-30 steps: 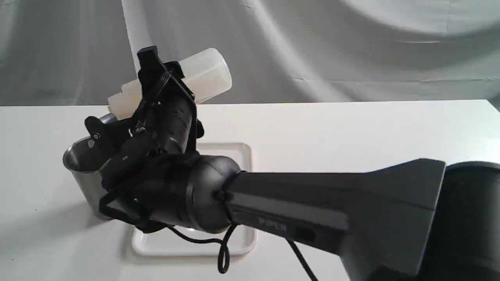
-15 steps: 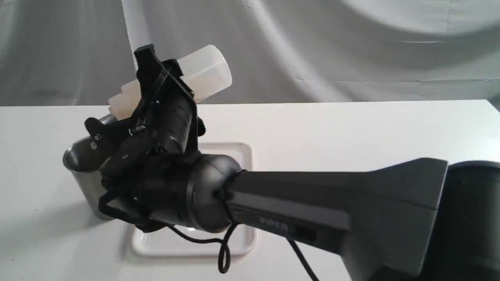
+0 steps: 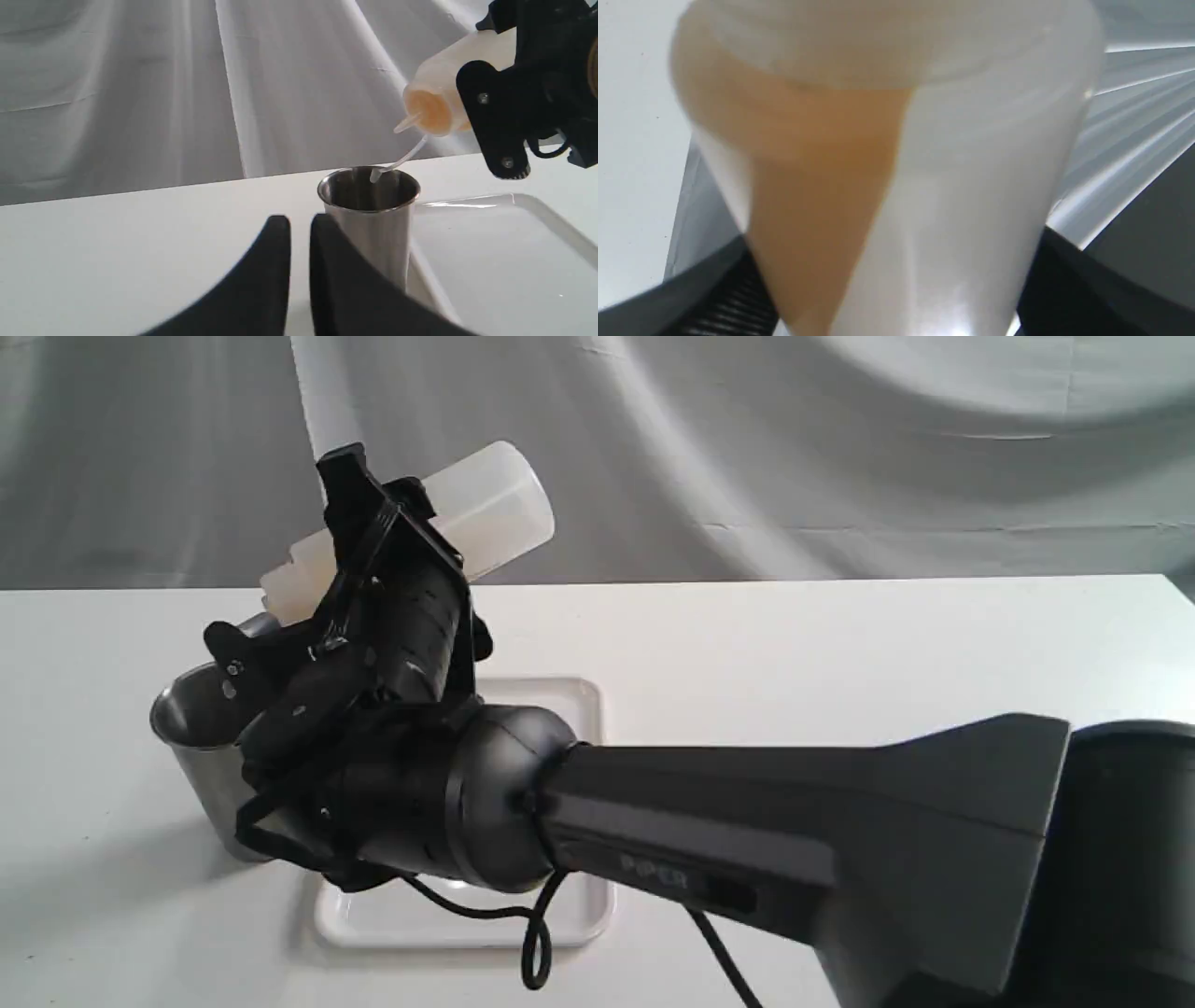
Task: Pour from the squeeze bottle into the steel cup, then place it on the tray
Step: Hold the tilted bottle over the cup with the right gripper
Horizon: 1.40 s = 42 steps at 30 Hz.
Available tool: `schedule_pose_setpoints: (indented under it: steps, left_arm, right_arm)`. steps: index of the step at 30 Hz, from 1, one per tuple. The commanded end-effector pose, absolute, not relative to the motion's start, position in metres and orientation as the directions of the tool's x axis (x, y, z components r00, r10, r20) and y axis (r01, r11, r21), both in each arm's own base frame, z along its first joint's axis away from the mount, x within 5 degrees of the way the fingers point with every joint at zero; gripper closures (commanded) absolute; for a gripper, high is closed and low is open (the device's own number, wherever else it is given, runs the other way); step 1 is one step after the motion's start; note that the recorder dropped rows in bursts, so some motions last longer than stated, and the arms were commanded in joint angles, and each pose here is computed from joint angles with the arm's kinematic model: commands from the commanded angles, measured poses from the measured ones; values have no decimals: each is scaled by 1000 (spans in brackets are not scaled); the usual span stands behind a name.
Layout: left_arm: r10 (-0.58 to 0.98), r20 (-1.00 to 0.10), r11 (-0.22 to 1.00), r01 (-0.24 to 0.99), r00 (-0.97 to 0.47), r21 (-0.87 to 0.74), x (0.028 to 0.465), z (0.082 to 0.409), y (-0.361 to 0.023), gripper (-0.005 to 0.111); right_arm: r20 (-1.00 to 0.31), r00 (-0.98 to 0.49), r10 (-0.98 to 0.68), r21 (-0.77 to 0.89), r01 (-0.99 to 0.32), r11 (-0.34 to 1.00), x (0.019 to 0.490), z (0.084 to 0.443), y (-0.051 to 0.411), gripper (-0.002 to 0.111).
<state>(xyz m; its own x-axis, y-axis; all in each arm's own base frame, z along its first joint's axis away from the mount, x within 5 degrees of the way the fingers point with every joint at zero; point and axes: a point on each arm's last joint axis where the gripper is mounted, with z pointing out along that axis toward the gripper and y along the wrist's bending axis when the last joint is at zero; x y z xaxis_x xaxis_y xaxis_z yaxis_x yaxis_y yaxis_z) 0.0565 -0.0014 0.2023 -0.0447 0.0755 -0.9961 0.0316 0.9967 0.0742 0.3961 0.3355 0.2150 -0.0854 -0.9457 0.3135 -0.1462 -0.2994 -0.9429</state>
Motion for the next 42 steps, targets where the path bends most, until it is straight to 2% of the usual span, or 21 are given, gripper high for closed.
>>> schedule_pose_setpoints:
  steps: [1,9,42]
  left_arm:
    - [74,-996,997,37,-43,73,56,201,-2,98]
    - [74,-996,997,37,-43,73,56,201,-2,98]
    - [75,-996,997,37,-43,74,56,201,-2,98]
  right_arm:
    - [312,-110,-944,-948,-91,-303,395,234,334,53]
    - [355,-105,-929,-933,-96,-345,395,234,334,53]
    - [351,-106,-930,-935,-95,-342,395,234,334,53]
